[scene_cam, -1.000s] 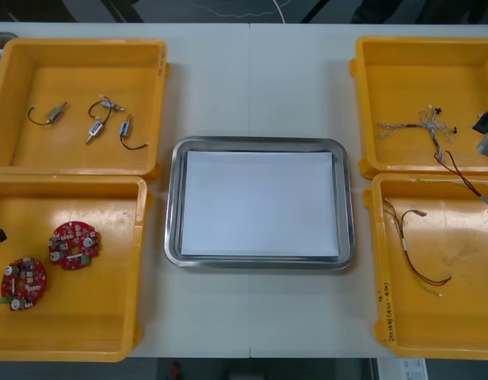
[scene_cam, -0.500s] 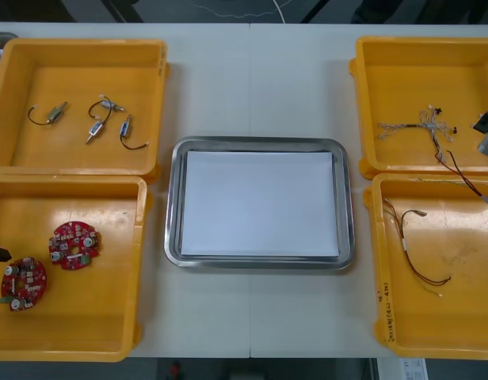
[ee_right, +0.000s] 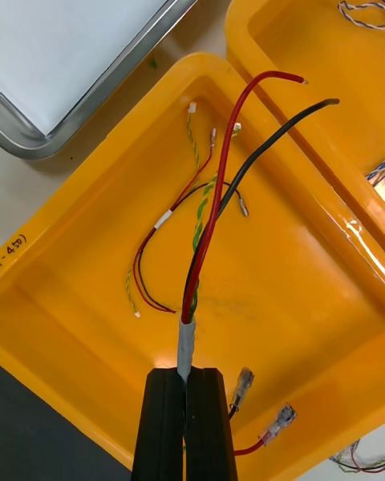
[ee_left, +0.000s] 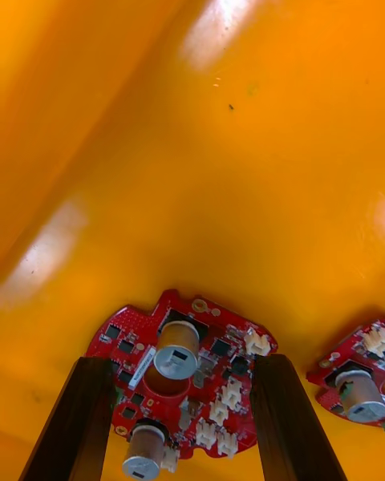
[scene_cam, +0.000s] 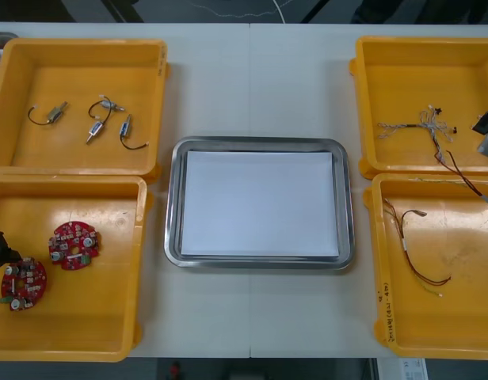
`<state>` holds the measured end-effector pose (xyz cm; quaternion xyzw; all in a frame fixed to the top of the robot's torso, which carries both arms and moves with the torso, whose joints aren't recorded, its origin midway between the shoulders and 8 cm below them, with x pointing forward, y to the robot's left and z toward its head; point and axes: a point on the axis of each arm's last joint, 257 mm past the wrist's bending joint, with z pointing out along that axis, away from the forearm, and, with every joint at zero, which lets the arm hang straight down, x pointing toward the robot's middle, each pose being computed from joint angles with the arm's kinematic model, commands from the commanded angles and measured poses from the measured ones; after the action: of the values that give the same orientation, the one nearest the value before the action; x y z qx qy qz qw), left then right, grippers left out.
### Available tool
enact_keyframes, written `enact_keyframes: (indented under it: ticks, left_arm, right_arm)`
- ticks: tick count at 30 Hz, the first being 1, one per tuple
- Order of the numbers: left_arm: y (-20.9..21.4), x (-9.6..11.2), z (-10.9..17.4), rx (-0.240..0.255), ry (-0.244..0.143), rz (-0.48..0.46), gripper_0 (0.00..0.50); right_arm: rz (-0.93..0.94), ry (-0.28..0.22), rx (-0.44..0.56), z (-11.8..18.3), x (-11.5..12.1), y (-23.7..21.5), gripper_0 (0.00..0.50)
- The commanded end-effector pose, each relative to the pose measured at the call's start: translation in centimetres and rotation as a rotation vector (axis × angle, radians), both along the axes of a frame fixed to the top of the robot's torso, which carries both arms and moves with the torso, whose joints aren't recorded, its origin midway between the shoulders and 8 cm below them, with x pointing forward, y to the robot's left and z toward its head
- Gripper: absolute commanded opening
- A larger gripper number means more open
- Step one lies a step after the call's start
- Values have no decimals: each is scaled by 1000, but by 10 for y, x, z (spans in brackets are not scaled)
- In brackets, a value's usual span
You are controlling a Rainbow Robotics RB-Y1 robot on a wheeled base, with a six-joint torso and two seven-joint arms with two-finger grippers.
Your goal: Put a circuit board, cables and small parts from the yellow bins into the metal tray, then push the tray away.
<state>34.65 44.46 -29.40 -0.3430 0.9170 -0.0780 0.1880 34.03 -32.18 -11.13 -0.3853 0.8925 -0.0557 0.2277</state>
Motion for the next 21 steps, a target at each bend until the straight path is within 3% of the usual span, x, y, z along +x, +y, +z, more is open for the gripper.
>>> enact_keyframes:
  ticks: [1, 20, 21]
  left_arm:
    - [5, -10, -21, -20, 18, 77, 500]
    - [7, -13, -34, 1, 22, 67, 500]
    - [8, -13, -34, 6, 24, 64, 434]
  right_arm:
    - [16, 10, -63, 0, -3, -12, 0]
    - [23, 9, -59, 0, -4, -10, 0]
    - [20, 9, -60, 0, -3, -11, 0]
